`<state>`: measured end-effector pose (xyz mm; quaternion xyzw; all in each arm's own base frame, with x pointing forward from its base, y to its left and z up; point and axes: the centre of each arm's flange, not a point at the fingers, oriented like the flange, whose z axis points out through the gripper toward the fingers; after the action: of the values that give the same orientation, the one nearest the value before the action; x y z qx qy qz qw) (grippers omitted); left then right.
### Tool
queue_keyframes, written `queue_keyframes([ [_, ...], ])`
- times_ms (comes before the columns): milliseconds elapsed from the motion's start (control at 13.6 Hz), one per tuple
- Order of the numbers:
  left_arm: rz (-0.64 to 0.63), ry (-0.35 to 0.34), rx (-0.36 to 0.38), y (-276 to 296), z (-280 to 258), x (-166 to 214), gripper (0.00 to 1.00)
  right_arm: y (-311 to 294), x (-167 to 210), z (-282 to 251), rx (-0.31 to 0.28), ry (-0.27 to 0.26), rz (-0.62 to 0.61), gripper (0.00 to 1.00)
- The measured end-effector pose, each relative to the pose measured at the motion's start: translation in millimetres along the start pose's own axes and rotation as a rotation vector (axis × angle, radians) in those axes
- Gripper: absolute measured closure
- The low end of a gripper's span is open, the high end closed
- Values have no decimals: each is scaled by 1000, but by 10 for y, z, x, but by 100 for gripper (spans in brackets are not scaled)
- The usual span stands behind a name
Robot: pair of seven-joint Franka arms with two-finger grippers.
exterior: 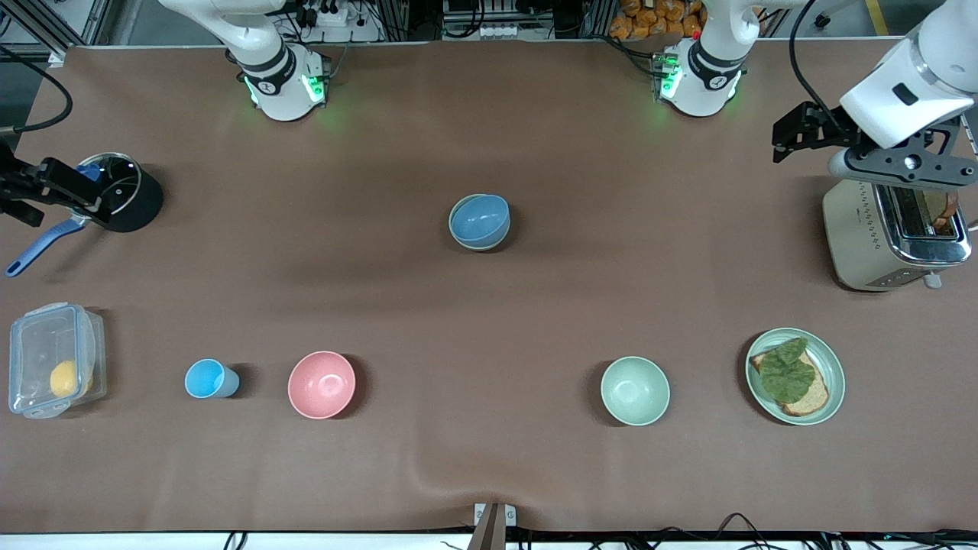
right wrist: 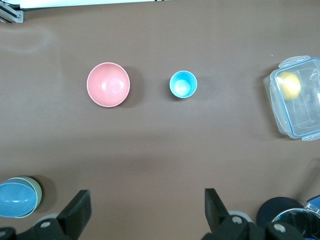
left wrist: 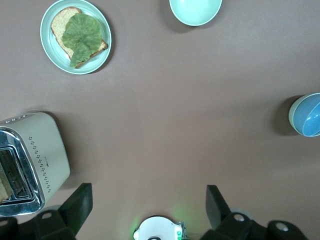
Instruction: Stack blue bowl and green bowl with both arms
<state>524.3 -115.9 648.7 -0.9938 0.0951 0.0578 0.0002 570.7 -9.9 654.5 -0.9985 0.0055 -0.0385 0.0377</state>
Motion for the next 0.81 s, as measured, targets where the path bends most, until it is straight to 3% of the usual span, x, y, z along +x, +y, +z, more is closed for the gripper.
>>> queue_keyframes([
  [220, -30, -16, 0, -112, 81, 56, 0, 4, 0, 4, -8, -1, -4, 0],
  [440, -83, -33, -7, -402, 164, 111, 0, -70, -3, 14, -57, -5, -36, 0],
  [807, -113, -18, -9, -562, 146, 112, 0, -132, -17, 30, -67, -18, -49, 0],
])
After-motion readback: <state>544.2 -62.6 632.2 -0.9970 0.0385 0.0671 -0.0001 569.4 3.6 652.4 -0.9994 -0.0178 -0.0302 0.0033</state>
